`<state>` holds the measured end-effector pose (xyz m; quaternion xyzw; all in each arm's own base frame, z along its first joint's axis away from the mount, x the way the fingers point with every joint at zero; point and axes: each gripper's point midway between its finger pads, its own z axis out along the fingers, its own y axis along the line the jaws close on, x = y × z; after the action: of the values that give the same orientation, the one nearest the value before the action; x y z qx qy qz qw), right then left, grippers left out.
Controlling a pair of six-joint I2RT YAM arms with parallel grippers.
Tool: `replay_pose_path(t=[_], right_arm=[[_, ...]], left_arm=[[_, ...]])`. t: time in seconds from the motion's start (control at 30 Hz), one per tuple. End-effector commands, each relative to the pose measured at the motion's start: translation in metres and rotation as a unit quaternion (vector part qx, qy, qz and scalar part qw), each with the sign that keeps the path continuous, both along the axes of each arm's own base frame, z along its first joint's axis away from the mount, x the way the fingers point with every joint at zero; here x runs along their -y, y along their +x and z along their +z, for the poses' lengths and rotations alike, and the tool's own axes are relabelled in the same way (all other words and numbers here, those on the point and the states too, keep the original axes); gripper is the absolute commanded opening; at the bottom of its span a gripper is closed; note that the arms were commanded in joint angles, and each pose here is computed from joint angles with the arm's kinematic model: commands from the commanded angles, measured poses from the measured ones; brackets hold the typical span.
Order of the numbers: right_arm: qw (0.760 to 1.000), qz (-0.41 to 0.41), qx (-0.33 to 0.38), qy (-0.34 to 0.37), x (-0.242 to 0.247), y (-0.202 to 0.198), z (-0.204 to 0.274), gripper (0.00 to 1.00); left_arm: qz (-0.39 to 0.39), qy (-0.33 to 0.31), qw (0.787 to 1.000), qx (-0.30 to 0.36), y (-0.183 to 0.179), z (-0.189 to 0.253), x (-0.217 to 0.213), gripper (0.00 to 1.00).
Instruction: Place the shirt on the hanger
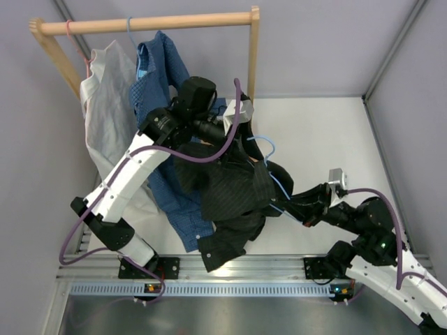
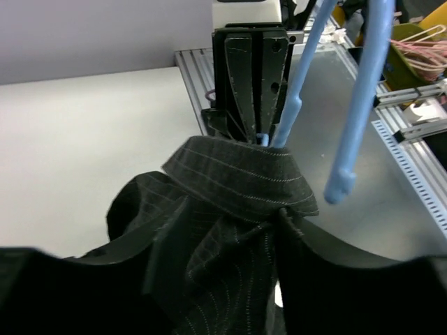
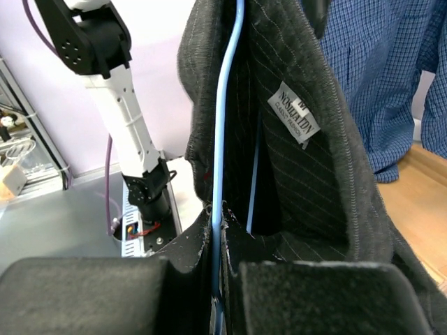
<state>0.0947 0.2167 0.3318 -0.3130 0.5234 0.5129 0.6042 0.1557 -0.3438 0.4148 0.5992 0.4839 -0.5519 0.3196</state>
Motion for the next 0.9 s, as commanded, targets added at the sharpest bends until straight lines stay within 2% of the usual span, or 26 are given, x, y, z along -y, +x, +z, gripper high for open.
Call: replay_pose_path(t=[0.0, 0.03, 0.07, 0.17, 0.37, 0.4, 0.43, 0.47, 0.53, 0.57, 0.6, 0.67, 0.77, 0.8, 0.87], right_arm=[[0.997, -0.001, 0.065, 0.038, 0.007, -0.007, 0.048, 0.0], [0.997, -0.001, 0.067, 0.037, 0.007, -0.007, 0.048, 0.0], [0.997, -0.001, 0.068, 0.038, 0.007, -0.007, 0.05, 0.0], [0.997, -0.011, 0.063, 0.037, 0.007, -0.003, 0.048, 0.0], [0.997, -0.055, 0.047, 0.029, 0.017, 0.008, 0.039, 0.01], [0.997, -0.063, 0.043, 0.025, 0.019, 0.01, 0.037, 0.08], [0.996, -0.073, 0.04, 0.025, 0.022, 0.012, 0.039, 0.21], [0.994, -0.105, 0.021, 0.018, 0.028, 0.021, 0.034, 0.49], [0.988, -0.151, -0.015, -0.008, 0.042, 0.031, 0.018, 0.7], [0.977, -0.208, -0.037, -0.009, 0.057, 0.045, 0.011, 0.78], [0.968, -0.241, -0.059, -0.02, 0.071, 0.048, -0.002, 0.78], [0.941, -0.318, -0.11, 0.013, 0.098, 0.062, -0.011, 0.78], [0.916, -0.357, -0.174, 0.051, 0.115, 0.066, -0.029, 0.74], [0.912, -0.352, -0.2, 0.067, 0.112, 0.066, -0.036, 0.74], [0.907, -0.344, -0.231, 0.075, 0.105, 0.068, -0.045, 0.71]], left_arm=[[-0.015, -0.003, 1.0, -0.008, -0.018, 0.005, -0.004, 0.5], [-0.014, 0.0, 1.0, -0.01, -0.018, 0.001, -0.004, 0.45], [-0.014, 0.001, 1.0, -0.011, -0.018, 0.0, -0.004, 0.28], [-0.008, 0.005, 1.0, -0.004, -0.016, -0.005, -0.005, 0.02], [0.0, -0.006, 1.0, 0.028, -0.019, 0.0, -0.012, 0.0], [0.006, -0.005, 1.0, 0.03, -0.018, 0.001, -0.012, 0.0], [0.019, 0.001, 0.999, 0.029, -0.014, 0.001, -0.011, 0.0], [0.028, 0.0, 0.999, 0.035, -0.011, 0.005, -0.011, 0.0], [0.063, 0.012, 0.998, 0.026, -0.001, 0.008, -0.008, 0.0], [0.106, 0.021, 0.994, 0.033, 0.014, 0.008, -0.007, 0.0], [0.134, 0.022, 0.99, 0.033, 0.022, 0.01, -0.006, 0.0], [0.201, 0.017, 0.979, 0.036, 0.042, 0.018, -0.007, 0.0], [0.259, -0.009, 0.965, 0.031, 0.055, 0.033, -0.01, 0.0], [0.285, -0.007, 0.958, 0.018, 0.061, 0.029, -0.012, 0.0], [0.331, -0.047, 0.942, 0.017, 0.068, 0.049, -0.019, 0.0]])
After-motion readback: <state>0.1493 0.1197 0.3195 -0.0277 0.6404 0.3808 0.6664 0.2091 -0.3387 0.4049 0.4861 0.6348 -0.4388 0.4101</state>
